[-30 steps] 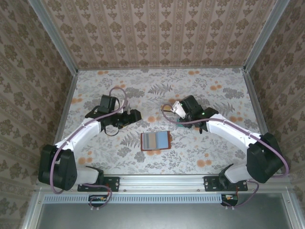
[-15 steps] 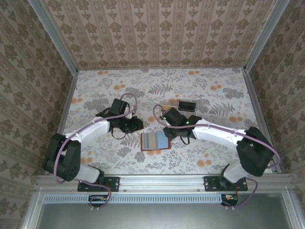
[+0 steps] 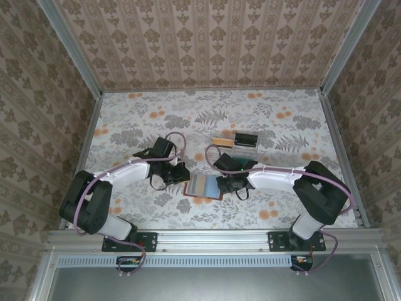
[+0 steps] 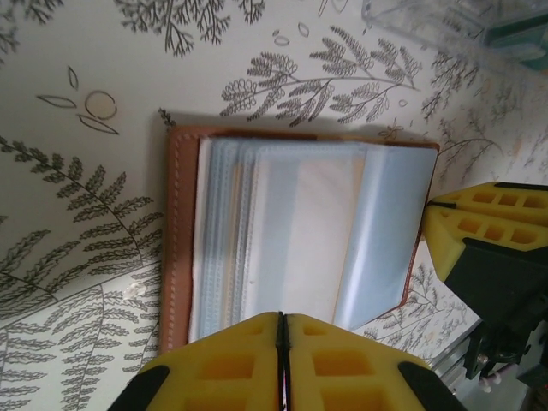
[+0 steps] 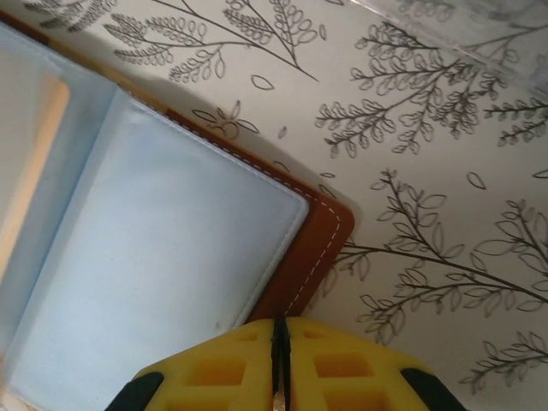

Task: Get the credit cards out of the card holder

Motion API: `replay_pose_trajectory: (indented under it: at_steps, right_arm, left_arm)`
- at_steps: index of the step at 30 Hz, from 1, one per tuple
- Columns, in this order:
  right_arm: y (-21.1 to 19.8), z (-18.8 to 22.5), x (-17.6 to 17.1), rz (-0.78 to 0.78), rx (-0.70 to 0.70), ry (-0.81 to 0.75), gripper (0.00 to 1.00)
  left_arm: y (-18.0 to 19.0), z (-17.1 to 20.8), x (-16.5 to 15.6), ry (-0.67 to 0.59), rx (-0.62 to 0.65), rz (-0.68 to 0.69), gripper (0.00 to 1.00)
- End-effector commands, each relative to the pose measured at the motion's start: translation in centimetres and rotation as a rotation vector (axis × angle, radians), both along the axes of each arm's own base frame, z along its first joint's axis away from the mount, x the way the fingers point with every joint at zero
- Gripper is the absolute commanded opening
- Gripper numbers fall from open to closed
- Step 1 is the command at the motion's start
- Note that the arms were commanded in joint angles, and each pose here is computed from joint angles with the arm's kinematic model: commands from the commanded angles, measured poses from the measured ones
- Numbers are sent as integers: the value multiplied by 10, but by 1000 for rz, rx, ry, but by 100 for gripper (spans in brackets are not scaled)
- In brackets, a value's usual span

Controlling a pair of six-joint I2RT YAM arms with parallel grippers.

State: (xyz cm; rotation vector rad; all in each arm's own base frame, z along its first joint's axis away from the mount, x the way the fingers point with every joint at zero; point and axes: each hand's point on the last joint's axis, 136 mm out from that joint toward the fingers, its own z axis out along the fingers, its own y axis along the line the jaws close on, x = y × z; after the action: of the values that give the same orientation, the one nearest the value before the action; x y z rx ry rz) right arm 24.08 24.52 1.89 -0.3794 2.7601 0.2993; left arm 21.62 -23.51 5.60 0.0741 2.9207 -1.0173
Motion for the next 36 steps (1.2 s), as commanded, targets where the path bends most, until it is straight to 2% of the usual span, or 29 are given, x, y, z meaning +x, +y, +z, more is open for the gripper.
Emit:
replay_pose_trajectory:
  at_steps: [1,7,11,17,25,36]
  right_arm:
    - [0,-20,-10,-27,-15,50,13]
    - [0,-24,-8,-43,-32,47,13]
    - [-2,-24,-9,-41,-40,47,13]
    - [-5,-26,-13,-35,-51,58,13]
    - [-5,-26,-13,-33,-50,58,13]
    - [-5,-29,-15,-30,-56,67,13]
  left_arm:
    - [-2,-10,-6,18,3,-19,12]
    - [-4,-19,-9,33,20,-37,17]
    - [4,-21,-6,9,65,-19,25]
    - [12,-22,4,-32,106,8,28]
    - [11,-31,3,-7,112,-4,30]
    - [18,-18,9,-65,105,35,31]
